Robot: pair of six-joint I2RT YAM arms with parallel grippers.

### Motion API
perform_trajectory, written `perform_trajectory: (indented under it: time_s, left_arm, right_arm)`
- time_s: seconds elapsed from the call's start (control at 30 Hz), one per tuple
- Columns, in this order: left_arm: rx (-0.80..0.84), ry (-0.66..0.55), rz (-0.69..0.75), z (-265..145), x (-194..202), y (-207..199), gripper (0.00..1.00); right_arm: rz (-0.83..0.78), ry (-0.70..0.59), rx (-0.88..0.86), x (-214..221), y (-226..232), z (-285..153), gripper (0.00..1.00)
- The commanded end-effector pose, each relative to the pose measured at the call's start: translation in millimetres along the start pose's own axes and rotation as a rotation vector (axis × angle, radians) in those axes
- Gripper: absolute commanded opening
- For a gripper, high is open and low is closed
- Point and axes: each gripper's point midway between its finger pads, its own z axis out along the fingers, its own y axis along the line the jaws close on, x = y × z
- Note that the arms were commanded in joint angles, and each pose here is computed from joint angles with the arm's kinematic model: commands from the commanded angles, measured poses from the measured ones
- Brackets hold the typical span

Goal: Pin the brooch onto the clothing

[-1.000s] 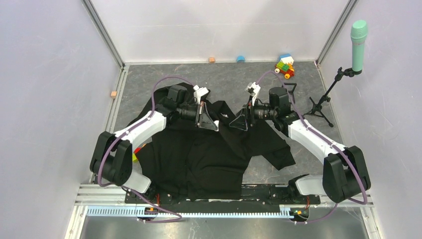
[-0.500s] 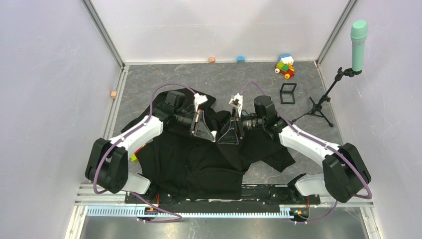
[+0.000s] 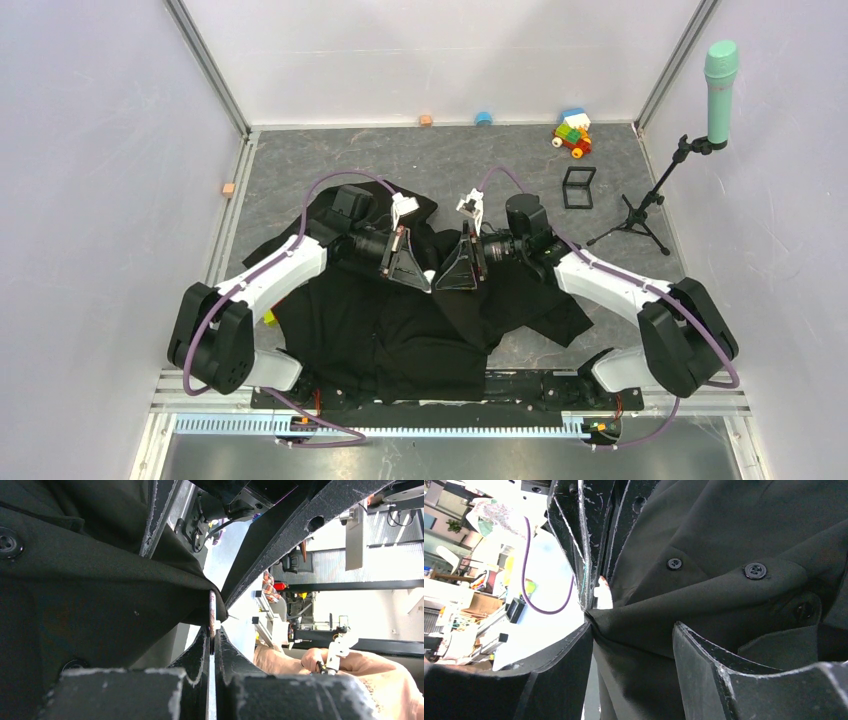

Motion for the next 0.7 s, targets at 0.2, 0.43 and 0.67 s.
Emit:
perform_trajectory:
  time_s: [0.2,0.43,0.67]
  left_arm:
    - [0.033,0.015,0.075,1.9,3.8,-15.9,0.02]
    - [0.033,0.02,0.079,3.4,4.1,-18.0,0.02]
    - [0.043,0.023,0.095,4.4,3.3,-24.3,0.02]
  right_arm:
    - [0.002,-0.014,-0.069,-10.3,5.5,8.1,0.46]
    - [0.028,-0.006,-0.104,-10.9,7.7,10.6,0.45]
    - [0.046,0.001,-0.117,-10.5,8.3,11.6,0.42]
